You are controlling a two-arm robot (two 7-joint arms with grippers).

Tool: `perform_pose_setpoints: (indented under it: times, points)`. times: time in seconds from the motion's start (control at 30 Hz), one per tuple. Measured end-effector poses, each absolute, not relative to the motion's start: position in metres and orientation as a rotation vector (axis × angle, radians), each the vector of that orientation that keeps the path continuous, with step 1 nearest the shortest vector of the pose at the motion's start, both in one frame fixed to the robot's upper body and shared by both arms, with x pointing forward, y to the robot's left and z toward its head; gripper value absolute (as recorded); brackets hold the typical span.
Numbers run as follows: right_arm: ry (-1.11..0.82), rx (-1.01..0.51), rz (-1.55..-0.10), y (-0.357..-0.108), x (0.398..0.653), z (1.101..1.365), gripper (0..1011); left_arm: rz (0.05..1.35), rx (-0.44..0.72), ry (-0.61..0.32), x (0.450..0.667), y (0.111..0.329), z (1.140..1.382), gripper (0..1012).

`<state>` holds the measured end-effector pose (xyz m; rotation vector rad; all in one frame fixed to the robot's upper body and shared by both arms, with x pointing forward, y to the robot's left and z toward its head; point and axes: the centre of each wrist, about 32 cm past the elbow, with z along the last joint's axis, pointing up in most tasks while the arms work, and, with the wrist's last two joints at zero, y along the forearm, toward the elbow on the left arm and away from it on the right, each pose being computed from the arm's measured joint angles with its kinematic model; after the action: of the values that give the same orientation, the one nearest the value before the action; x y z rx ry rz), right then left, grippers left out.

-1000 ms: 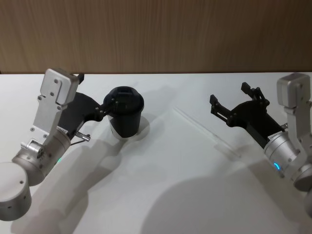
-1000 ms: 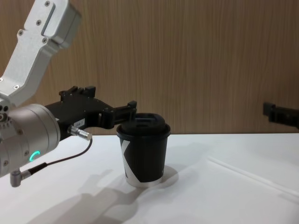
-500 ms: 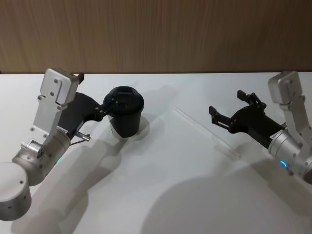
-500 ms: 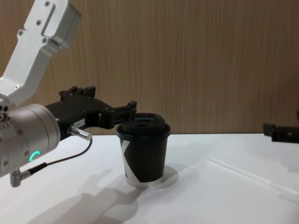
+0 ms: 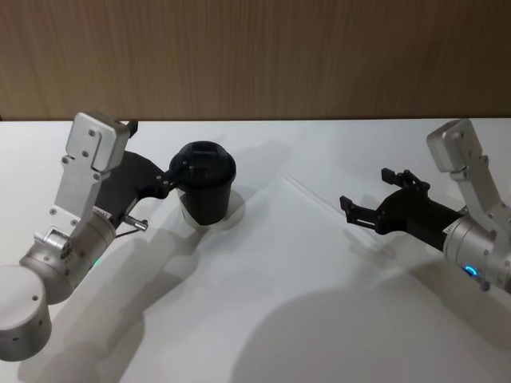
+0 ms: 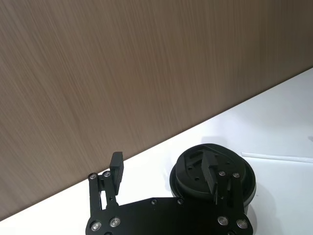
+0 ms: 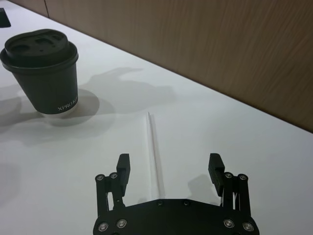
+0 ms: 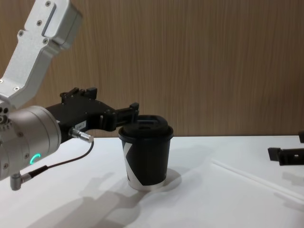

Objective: Pick up the straw with one hand, pass it to the other hand, and insert it into the cup.

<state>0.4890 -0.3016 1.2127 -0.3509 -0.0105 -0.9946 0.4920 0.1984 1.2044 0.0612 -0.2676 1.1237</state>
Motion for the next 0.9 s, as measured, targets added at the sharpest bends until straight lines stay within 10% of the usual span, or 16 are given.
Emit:
perform_pose_setpoints:
  times: [0.9]
  points:
    - [0.131,-0.386,-0.897,-0.318,0.504,1.212,1001,1.124,0.061,-0.268,0.492,0.198,1.204,1003]
